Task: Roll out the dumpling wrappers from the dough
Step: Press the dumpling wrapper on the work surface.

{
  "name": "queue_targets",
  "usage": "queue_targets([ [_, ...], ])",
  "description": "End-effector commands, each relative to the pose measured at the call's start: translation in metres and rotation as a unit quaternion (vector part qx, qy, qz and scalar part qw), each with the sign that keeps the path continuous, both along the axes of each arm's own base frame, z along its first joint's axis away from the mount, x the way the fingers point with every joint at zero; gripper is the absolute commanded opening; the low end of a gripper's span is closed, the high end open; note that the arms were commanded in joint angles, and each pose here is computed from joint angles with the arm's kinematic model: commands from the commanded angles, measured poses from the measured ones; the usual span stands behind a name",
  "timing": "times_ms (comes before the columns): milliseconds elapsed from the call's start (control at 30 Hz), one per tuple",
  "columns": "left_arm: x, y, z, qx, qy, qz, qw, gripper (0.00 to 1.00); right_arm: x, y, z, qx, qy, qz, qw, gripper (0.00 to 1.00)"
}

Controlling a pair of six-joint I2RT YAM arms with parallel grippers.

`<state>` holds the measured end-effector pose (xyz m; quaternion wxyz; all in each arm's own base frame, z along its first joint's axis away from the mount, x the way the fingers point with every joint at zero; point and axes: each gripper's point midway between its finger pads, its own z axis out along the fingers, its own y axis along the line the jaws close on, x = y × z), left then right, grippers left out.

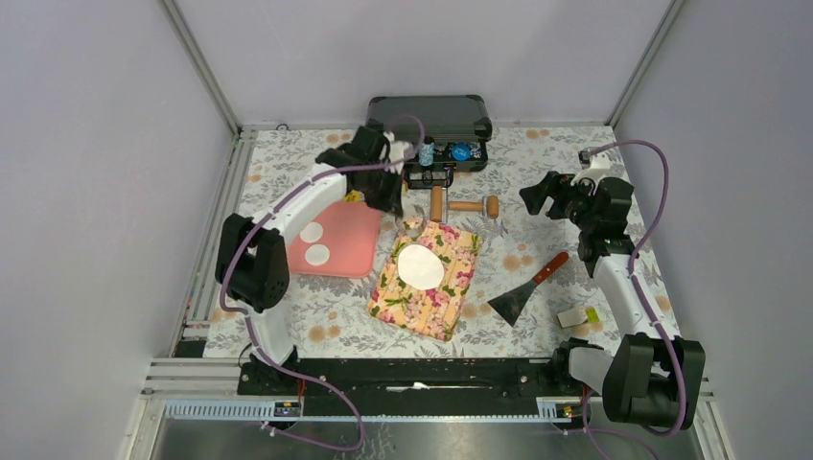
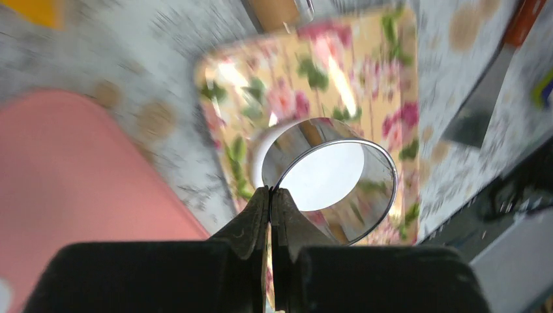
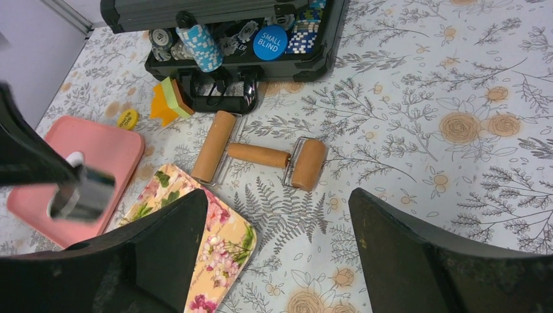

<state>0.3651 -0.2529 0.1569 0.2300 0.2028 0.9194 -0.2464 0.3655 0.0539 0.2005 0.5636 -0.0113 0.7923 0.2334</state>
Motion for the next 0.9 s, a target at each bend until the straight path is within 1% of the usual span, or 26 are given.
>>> queue_targets([
  [0,-0.039,-0.032,-0.013,-0.02,-0.014,-0.104,0.994,0.0,0.001,0.006,0.016,0.006,-0.032,0.019,0.999,0.86],
  [200,-0.066,-0.056,-0.032,0.0,-0.023,-0.153,0.988,0.0,0.0,0.007,0.017,0.004,-0.035,0.024,0.999,0.87],
  [267,-0.071,-0.06,-0.036,0.007,-0.032,-0.158,0.987,0.0,-0.001,0.008,0.017,0.005,-0.035,0.026,0.999,0.86],
  [467,-0.071,-0.062,-0.053,0.053,-0.062,-0.165,0.983,0.0,-0.002,0.01,0.015,0.009,-0.032,0.032,0.999,0.86],
  [733,-0.073,-0.058,-0.057,0.077,-0.072,-0.163,0.981,0.0,-0.003,0.011,0.017,0.01,-0.034,0.034,0.999,0.86],
  [867,-0.074,-0.055,-0.067,0.095,-0.062,-0.166,0.98,0.0,-0.003,0.011,0.017,0.012,-0.034,0.036,0.999,0.86],
])
